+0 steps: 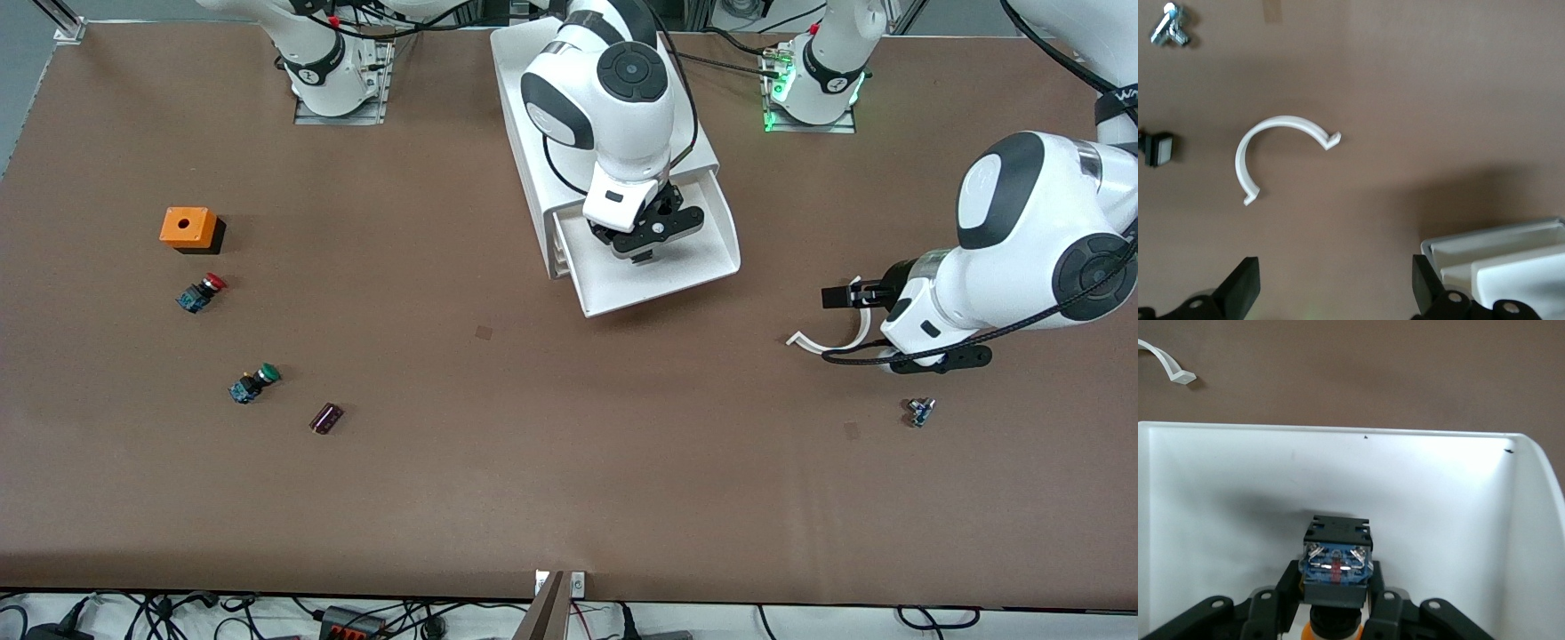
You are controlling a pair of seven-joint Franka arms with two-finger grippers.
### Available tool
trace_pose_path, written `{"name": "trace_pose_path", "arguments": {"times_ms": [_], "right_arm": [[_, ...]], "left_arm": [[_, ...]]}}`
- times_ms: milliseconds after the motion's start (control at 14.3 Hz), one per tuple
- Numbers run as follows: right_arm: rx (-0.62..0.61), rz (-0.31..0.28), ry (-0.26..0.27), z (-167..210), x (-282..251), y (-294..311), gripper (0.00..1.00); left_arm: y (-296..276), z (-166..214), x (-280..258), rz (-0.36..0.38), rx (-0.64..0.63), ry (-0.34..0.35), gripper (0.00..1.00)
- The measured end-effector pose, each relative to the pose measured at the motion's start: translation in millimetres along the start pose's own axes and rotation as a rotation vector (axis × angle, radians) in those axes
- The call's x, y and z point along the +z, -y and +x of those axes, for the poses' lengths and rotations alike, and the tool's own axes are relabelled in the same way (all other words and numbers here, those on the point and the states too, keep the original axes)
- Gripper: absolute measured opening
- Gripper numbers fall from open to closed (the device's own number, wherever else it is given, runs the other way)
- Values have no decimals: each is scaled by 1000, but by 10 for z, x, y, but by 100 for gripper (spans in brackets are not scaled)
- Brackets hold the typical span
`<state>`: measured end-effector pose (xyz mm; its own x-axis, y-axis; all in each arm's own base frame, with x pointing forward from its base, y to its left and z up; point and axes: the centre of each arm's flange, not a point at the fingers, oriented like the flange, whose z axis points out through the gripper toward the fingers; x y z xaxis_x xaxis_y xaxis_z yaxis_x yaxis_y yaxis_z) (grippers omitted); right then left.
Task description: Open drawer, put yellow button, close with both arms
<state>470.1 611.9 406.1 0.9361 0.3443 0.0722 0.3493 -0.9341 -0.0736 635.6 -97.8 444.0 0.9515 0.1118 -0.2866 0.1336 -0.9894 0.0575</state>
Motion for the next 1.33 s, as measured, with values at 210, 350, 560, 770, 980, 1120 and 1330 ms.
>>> {"name": "trace_pose_path", "arguments": {"times_ms": [210,350,560,770,980,1120,1330], "right_arm": [[-11,-30,-15,10,30,-16,53],[-19,-39,-17,-9,53,14,73],[-5,-32,-29,3,-6,30,100],[62,-3,-86,130,-377,-51,100],[153,-12,-106,364,-888,-601,100],[226,-41,-88,517,-1158,-1197,100],[292,-102,-15,669,-1293,-2151,100]], "left_arm": [[-25,27,-21,-8,3,-26,100],[-28,27,-21,-8,3,-27,100],[-29,27,-21,-8,3,-27,100],[-65,28,-28,-10,9,-37,100],[-214,42,-69,-27,28,-88,100],[-347,59,-94,-45,36,-134,100],[-666,101,48,-67,-13,-165,100]]}}
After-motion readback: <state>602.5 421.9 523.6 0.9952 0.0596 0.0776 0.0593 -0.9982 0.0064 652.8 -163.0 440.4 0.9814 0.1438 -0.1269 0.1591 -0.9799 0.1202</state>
